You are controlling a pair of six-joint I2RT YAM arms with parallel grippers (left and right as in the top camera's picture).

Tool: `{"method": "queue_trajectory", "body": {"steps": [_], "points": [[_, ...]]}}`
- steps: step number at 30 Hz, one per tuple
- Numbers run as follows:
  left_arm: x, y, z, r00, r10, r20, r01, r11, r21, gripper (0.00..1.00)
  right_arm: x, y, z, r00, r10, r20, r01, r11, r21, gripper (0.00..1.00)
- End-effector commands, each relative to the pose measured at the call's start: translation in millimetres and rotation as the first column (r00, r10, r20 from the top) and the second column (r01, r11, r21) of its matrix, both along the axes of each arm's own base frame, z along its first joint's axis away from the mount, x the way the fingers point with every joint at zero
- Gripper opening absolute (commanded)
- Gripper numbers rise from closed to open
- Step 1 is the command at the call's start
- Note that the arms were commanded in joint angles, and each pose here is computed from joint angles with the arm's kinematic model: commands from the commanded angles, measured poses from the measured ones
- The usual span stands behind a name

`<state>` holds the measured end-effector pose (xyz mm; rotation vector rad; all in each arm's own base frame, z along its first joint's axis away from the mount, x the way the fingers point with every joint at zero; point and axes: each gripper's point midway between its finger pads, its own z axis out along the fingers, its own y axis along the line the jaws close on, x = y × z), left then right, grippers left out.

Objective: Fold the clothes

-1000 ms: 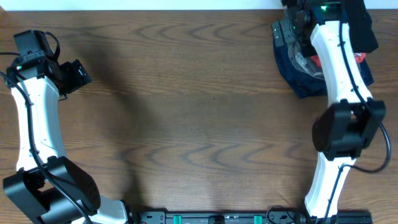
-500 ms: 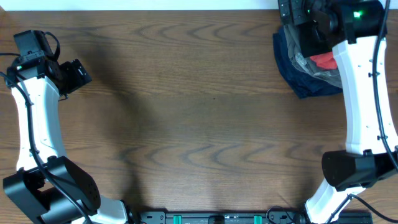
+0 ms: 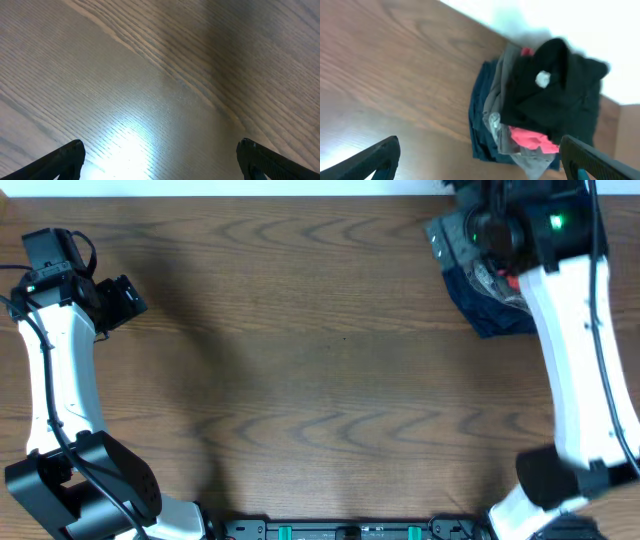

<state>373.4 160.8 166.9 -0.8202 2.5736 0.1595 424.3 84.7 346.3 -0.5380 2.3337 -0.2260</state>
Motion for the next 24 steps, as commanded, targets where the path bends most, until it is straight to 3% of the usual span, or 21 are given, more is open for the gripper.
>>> {"method": "queue_trajectory", "body": {"steps": [1,4,7,17,24], "points": [[-1,-1,-5,1.0,0.005,-0.009,-0.005,1.0,-0.008,0.98,-30,-18,50,0.987,-0.04,0.157,0.03,0.997,0.069,0.99],[-1,-1,-5,1.0,0.005,-0.009,-0.005,1.0,-0.008,0.98,-34,-26,67,0.948,-0.095,0.305,0.015,0.967,0.254,0.99],[-1,-1,-5,1.0,0.005,-0.009,-0.005,1.0,-0.008,0.98,-44,-35,56,0.907,-0.1,0.41,-0.06,0.931,0.361,0.99],[-1,-1,-5,1.0,0.005,-0.009,-0.005,1.0,-0.008,0.98,-128,-56,-85,0.828,-0.115,0.549,-0.129,0.914,0.385,0.99],[-1,-1,-5,1.0,0.005,-0.009,-0.005,1.0,-0.008,0.98,-164,-58,-153,0.77,-0.129,0.625,-0.151,0.915,0.374,0.99]]}}
